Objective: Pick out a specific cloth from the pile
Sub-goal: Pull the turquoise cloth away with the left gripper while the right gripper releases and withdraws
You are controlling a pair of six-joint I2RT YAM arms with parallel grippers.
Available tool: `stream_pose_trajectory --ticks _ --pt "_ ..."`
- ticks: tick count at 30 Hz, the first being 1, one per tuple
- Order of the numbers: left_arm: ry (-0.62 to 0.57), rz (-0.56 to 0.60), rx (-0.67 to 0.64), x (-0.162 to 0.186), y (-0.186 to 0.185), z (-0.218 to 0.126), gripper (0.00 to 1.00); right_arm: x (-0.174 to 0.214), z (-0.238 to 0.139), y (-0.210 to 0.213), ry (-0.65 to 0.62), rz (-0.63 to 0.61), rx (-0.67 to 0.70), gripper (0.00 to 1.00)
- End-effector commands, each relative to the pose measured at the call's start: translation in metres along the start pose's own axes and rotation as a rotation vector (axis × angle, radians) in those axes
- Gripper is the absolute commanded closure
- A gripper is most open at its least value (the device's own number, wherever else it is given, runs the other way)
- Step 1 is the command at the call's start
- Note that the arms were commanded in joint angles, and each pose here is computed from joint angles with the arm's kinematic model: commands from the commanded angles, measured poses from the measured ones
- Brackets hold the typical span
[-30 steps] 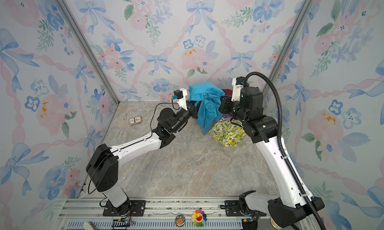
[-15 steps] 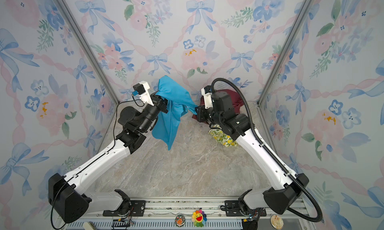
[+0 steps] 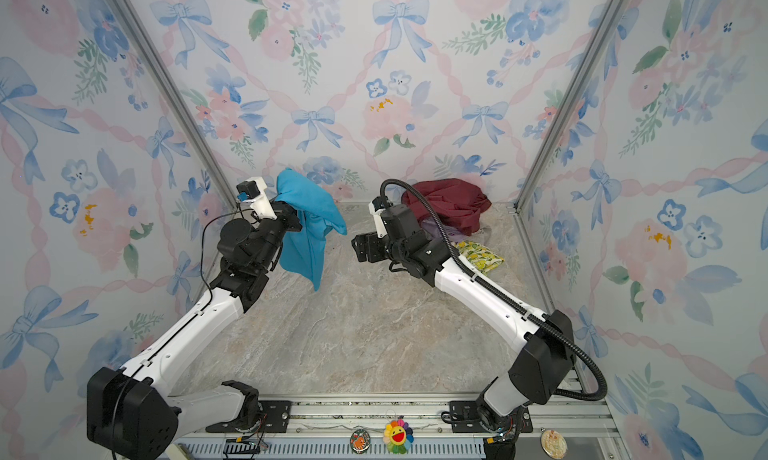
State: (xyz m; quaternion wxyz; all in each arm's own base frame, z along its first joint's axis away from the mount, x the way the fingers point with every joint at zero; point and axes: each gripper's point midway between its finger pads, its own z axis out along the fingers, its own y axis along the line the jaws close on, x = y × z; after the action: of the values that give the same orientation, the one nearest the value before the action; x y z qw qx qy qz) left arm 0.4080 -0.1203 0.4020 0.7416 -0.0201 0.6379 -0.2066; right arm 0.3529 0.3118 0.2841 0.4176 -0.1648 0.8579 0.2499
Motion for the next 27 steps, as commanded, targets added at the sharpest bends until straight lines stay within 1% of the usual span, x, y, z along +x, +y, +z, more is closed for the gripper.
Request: stream_pose_trajectory --ticks 1,4,8,12,15,19,22,25,27 --pt "-0.02 0.001 -0.05 0.003 0.011 0.017 1.0 -0.011 -0.019 -0.002 -0.074 -0.023 0.014 0.08" --pt "0.001 0.001 -0.07 0.018 0.019 0.036 1.0 0.003 -0.023 -0.013 -0.059 -0.035 0.047 0.06" --pt "-0.01 -0.012 -0.097 0.026 0.031 0.056 1.0 0.02 -0.031 -0.023 -0.046 -0.048 0.077 0.05" --pt "0.015 -0.005 -0.104 0.037 0.041 0.062 1.0 0.034 -0.036 -0.031 -0.033 -0.051 0.1 0.05" --pt "0.065 -0.007 -0.099 0.057 0.05 0.05 1.0 0.041 -0.042 -0.034 -0.029 -0.054 0.108 0.05" --pt "0.13 0.021 -0.127 0.075 0.068 0.021 1.0 0.049 -0.051 -0.034 -0.026 -0.075 0.123 0.05" --pt "0.197 0.033 -0.188 0.092 0.085 0.0 1.0 0.053 -0.057 -0.033 -0.046 -0.079 0.121 0.05" --pt "0.303 0.028 -0.247 0.119 0.098 -0.019 1.0 0.056 -0.059 -0.034 -0.06 -0.072 0.122 0.05" --pt "0.374 0.003 -0.293 0.138 0.107 -0.034 1.0 0.057 -0.06 -0.036 -0.078 -0.057 0.123 0.05"
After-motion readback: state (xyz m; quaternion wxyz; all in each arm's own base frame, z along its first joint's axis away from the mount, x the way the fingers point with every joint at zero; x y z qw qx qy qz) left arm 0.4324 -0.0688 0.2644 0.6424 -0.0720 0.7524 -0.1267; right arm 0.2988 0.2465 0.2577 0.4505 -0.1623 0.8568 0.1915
